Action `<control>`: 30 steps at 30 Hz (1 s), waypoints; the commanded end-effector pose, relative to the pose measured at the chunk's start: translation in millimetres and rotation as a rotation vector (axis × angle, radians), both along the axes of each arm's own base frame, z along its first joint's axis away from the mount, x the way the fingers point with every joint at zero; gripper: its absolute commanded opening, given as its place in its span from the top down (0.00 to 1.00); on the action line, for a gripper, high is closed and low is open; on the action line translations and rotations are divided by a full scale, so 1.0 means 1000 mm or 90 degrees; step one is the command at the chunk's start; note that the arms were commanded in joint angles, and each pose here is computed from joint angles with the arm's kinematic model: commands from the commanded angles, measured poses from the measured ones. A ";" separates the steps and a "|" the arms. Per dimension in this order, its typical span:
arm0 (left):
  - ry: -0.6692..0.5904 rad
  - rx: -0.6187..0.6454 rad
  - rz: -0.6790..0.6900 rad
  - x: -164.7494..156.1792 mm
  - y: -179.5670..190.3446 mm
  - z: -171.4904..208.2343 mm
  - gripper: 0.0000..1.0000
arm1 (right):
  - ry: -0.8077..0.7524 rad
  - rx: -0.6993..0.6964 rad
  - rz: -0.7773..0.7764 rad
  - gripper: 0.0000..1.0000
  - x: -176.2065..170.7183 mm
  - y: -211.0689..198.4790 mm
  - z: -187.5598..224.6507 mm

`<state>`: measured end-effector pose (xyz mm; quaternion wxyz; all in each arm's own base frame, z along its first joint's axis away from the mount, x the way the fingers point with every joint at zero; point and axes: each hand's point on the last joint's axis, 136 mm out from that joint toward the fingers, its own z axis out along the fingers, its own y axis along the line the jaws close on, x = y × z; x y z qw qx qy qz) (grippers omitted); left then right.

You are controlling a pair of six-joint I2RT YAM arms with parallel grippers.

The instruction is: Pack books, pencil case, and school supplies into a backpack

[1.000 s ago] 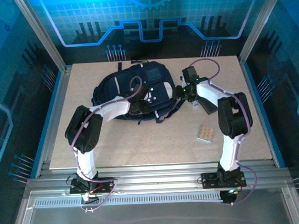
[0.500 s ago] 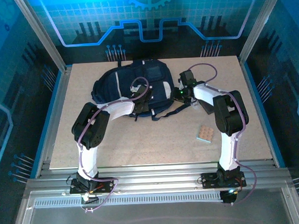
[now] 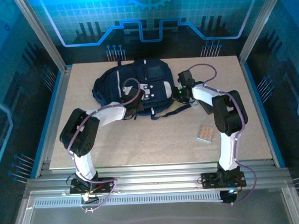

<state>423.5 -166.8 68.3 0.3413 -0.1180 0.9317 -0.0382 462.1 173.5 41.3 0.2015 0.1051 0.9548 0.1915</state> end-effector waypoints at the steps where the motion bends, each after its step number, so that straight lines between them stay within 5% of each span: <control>1: -0.018 -0.021 0.028 -0.002 0.023 0.018 1.00 | 0.070 -0.063 -0.032 1.00 -0.021 -0.026 -0.032; 9: -0.030 -0.039 0.059 -0.006 0.061 0.015 1.00 | 0.036 -0.081 -0.027 1.00 -0.009 -0.032 -0.012; 15: -0.061 -0.103 0.029 -0.003 0.046 0.031 1.00 | 0.017 -0.082 -0.010 1.00 -0.004 -0.026 0.000; 20: -0.076 -0.052 0.065 -0.004 0.080 0.029 1.00 | 0.017 -0.120 -0.020 1.00 0.001 -0.042 -0.002; 26: -0.046 0.003 0.028 -0.019 0.104 0.038 1.00 | -0.009 -0.145 -0.057 1.00 0.032 -0.070 0.009; 30: -0.031 -0.057 -0.013 -0.039 0.086 0.047 1.00 | -0.042 -0.138 -0.058 1.00 0.068 -0.065 0.021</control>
